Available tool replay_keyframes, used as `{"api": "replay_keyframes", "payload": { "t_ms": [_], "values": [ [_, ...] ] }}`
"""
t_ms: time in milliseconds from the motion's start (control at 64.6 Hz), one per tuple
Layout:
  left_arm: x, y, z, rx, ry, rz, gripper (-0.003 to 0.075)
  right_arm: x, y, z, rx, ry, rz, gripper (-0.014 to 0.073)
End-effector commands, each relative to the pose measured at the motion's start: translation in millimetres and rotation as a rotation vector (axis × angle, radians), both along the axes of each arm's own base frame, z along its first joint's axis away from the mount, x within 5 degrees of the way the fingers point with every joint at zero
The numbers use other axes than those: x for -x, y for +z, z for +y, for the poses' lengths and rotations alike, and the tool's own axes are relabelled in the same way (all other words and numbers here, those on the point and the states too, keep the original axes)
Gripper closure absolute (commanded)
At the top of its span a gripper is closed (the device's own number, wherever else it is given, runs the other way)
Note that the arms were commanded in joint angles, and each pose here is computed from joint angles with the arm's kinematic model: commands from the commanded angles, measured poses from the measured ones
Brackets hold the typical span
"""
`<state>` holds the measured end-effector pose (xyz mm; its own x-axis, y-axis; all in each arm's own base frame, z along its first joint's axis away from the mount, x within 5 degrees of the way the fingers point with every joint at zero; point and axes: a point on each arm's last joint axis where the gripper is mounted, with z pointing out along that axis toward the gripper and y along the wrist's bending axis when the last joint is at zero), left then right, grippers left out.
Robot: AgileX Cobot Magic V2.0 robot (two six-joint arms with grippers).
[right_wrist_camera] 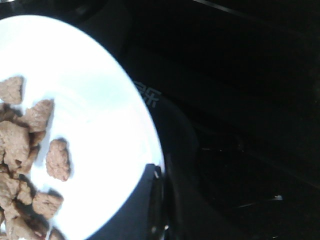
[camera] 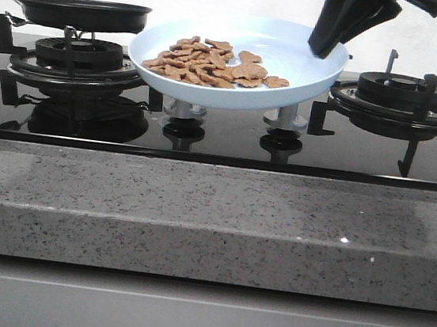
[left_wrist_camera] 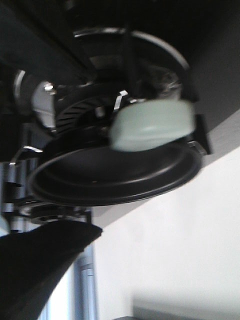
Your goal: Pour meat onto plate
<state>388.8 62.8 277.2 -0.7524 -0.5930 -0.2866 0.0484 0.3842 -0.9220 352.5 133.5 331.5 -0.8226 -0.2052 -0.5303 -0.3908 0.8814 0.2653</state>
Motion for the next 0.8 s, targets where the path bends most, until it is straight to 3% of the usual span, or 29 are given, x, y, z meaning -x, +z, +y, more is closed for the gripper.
{"api": "replay_keyframes", "payload": {
  "t_ms": [0, 155, 387, 634, 789],
  "values": [
    [11, 33, -8, 0.03, -0.074, -0.082, 0.0177, 8, 30, -2, -0.058, -0.014, -0.103, 0.0664],
    [17, 34, -12, -0.003, -0.13, -0.074, 0.0311, 8, 30, -2, -0.058, -0.014, -0.103, 0.0664],
    [31, 54, -17, -0.05, -0.153, -0.12, 0.0733, 8, 30, -2, -0.058, -0.014, -0.103, 0.0664],
    [61, 95, -28, -0.14, -0.165, -0.248, 0.0741, 8, 30, -2, -0.058, -0.014, -0.103, 0.0664],
    [99, 125, -46, -0.319, -0.139, -0.385, 0.0741, 8, 30, -2, -0.058, -0.014, -0.103, 0.0664]
  ]
}}
